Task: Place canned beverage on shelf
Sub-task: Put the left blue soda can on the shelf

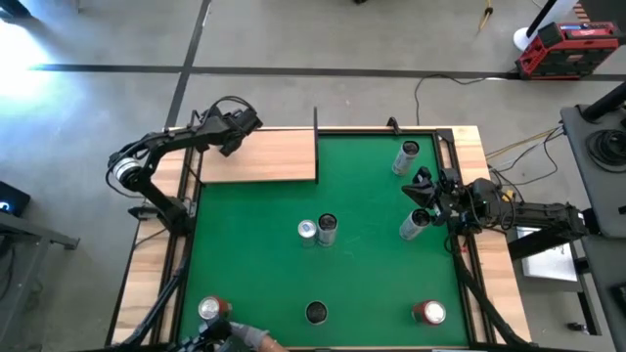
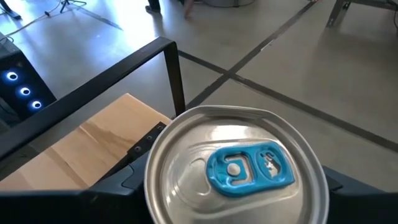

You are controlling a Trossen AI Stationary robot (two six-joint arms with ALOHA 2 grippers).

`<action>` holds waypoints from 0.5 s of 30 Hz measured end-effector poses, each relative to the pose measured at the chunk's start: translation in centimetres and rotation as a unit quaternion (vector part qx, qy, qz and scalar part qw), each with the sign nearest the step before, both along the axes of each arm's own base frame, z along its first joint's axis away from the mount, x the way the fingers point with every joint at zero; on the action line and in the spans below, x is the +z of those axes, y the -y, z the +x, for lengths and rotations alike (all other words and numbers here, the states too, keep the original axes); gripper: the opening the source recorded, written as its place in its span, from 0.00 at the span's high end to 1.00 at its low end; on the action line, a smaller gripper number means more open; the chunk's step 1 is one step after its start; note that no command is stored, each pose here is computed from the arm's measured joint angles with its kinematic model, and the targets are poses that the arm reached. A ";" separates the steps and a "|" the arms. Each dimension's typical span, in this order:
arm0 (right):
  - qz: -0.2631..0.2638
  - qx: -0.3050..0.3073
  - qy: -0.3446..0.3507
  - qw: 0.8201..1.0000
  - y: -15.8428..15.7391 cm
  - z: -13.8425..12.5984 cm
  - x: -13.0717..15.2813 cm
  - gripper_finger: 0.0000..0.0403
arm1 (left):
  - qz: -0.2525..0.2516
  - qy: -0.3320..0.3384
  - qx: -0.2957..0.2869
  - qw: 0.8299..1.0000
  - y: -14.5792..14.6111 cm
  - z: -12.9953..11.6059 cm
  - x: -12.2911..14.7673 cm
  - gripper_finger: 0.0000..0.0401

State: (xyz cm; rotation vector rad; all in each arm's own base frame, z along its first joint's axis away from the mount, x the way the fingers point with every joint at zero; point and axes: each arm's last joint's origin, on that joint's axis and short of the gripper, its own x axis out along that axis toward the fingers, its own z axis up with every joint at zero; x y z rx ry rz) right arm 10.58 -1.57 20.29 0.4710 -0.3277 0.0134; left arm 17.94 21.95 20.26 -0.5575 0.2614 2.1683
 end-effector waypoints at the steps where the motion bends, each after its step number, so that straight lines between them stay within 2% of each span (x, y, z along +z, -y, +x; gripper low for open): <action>1: 0.000 0.000 0.000 1.000 0.0 0.0 0.0 0.97 | 0.001 0.002 0.001 1.000 0.0 0.0 0.0 0.45; 5: 0.000 0.000 0.000 1.000 0.0 0.0 0.0 0.97 | -0.005 0.005 0.000 1.000 0.2 0.0 0.0 0.42; 10: 0.000 0.000 0.000 1.000 0.0 0.0 0.0 0.97 | -0.057 0.017 -0.005 0.998 0.9 0.0 -0.7 0.37; 15: 0.000 0.000 0.000 1.000 0.0 0.0 0.0 0.97 | -0.065 0.025 0.000 0.998 1.0 -0.2 -0.8 0.35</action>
